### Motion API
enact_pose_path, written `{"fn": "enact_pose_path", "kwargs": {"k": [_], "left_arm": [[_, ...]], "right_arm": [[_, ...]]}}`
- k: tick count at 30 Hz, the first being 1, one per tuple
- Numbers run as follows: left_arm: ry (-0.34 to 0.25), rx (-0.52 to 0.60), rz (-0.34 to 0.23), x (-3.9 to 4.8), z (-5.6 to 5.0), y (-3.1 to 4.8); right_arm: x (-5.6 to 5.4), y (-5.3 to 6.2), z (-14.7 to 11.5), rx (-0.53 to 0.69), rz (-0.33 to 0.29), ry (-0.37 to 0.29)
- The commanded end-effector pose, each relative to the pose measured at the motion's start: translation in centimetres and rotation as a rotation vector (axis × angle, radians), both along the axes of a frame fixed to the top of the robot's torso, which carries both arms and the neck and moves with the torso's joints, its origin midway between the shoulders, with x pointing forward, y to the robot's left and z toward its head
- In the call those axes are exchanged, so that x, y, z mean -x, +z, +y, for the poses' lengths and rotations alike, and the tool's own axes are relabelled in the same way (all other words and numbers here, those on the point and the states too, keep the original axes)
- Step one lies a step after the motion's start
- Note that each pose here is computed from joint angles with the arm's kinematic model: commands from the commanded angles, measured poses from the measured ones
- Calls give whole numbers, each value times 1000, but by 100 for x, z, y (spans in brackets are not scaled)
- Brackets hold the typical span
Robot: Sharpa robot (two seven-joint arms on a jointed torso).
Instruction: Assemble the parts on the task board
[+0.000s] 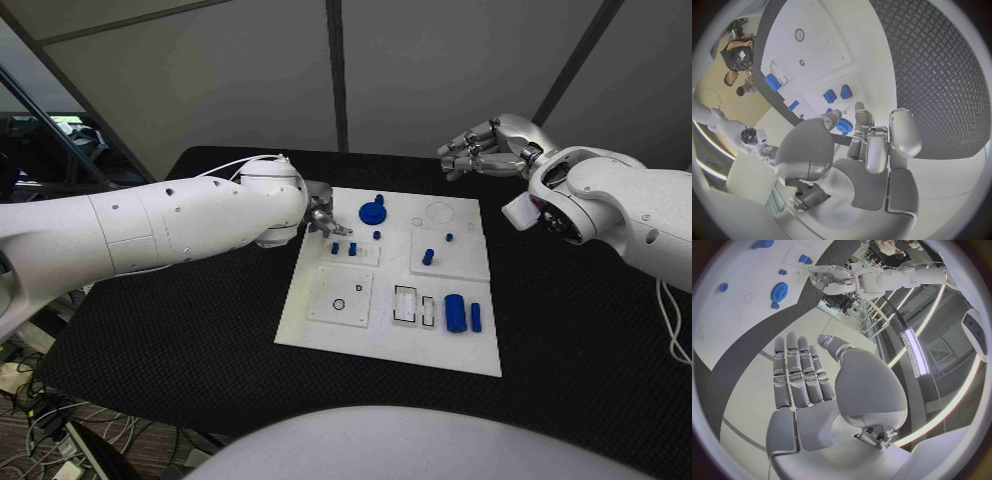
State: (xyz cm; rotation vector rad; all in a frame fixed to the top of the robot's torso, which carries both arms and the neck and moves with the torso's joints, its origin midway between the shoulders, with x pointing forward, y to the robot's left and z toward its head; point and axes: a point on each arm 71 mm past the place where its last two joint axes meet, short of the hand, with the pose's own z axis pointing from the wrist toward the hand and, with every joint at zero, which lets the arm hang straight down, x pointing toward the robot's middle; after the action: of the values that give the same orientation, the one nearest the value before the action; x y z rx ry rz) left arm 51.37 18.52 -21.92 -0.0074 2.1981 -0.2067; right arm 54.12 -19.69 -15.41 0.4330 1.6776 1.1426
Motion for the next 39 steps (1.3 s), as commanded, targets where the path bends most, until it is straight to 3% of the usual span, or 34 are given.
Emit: {"fn": "enact_pose_path", "kwargs": {"k": [1,12,15,22,26,28,33,39], "left_arm": [[30,50,-71,-49,9,85],[40,151,-161,-128,14,214],[4,226,-200,-141,-32,249],[-183,360,-343,-82,-199,246],[-341,366,-457,-12,-308,206],[-395,352,-483,11,-350,181],[-498,295,-502,41,-430,88],[-545,253,-482,42,-492,-37]], "right_arm": [[-3,12,3,-2,-2,8],[-3,11,-6,-1,-2,5],[-1,12,-9,-1,-2,4],[3,16,-14,-1,-5,3],[7,18,-6,-3,-7,4],[8,19,-1,-4,-7,6],[12,22,15,2,-14,11],[13,25,24,8,-22,13]]}}
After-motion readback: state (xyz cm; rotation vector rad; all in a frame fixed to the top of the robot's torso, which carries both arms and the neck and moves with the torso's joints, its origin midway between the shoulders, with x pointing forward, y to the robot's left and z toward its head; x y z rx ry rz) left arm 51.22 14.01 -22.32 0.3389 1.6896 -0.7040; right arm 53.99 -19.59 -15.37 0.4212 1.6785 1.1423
